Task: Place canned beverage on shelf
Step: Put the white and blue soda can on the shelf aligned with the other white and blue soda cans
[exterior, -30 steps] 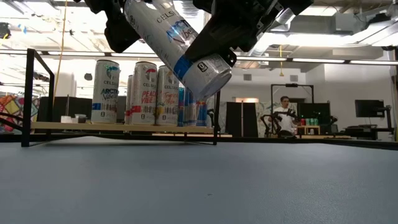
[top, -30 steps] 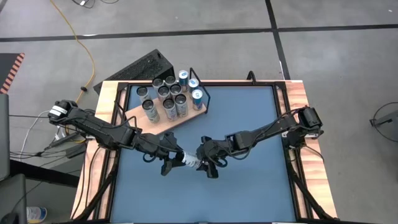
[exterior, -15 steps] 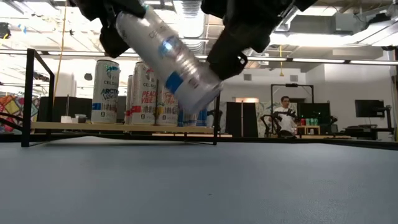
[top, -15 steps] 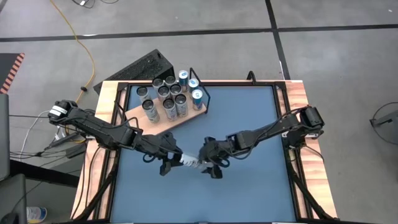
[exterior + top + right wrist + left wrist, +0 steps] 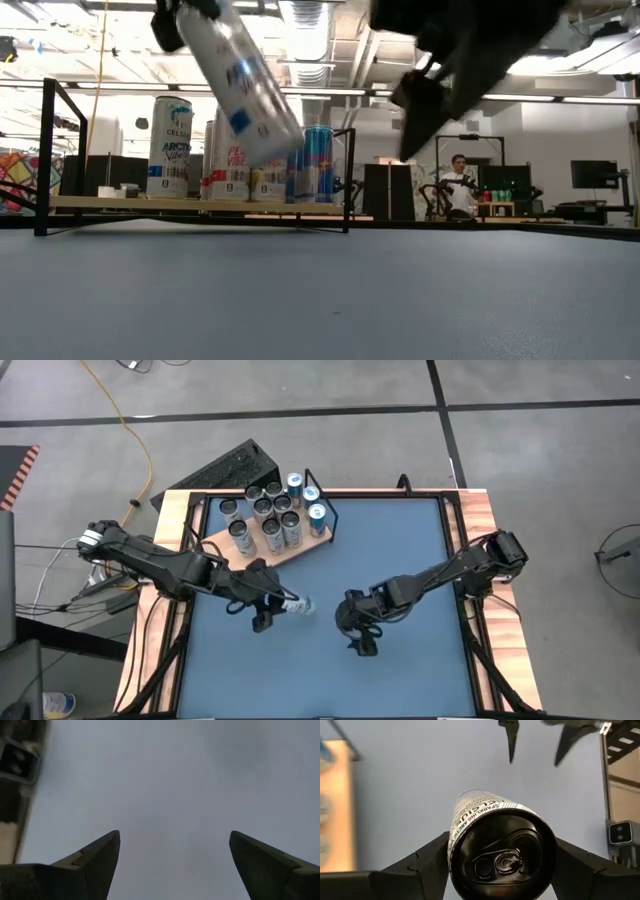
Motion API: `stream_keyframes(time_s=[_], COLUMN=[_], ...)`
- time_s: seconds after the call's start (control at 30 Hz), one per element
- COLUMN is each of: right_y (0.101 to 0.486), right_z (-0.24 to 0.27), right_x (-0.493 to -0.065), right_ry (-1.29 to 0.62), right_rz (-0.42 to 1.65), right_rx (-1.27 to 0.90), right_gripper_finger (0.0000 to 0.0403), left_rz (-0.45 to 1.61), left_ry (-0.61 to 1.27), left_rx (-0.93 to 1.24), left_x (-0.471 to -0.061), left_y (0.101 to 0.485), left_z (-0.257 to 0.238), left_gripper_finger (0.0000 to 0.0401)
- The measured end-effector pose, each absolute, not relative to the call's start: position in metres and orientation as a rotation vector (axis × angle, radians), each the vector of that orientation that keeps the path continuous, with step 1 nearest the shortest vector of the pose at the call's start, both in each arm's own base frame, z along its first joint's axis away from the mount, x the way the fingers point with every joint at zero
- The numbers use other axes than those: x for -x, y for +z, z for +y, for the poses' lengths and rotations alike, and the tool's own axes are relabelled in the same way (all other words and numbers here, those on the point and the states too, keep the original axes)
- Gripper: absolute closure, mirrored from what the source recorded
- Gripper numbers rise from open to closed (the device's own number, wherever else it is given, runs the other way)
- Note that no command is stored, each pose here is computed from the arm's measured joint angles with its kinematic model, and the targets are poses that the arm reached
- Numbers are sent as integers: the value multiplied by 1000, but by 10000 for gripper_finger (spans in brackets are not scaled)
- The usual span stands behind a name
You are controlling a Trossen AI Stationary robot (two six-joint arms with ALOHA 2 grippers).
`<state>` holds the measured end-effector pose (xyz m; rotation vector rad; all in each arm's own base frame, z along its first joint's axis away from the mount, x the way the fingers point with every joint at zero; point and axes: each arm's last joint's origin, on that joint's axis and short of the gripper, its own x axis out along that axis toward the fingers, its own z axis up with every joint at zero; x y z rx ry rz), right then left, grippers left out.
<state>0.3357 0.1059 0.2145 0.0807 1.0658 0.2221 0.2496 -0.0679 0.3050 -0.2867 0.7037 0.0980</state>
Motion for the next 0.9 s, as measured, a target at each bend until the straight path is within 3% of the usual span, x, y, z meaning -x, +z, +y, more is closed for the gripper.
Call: stream_keyframes(time_s=[0.3,0.6,0.9], right_y=[213,212,212], right_z=[110,110,110], right_x=[-330,-331,-331], right_ry=[206,205,207], right_rz=[1103,1103,1101], right_rx=[-63,-63,-60], right_gripper_finger=[46,46,46], left_rz=[842,1117,1183], left_ry=[198,275,319], left_rx=[264,298,279], left_x=[-234,-215,-207], left_y=[354,344,341], left_z=[-39,8,35], left_gripper_finger=[144,144,141])
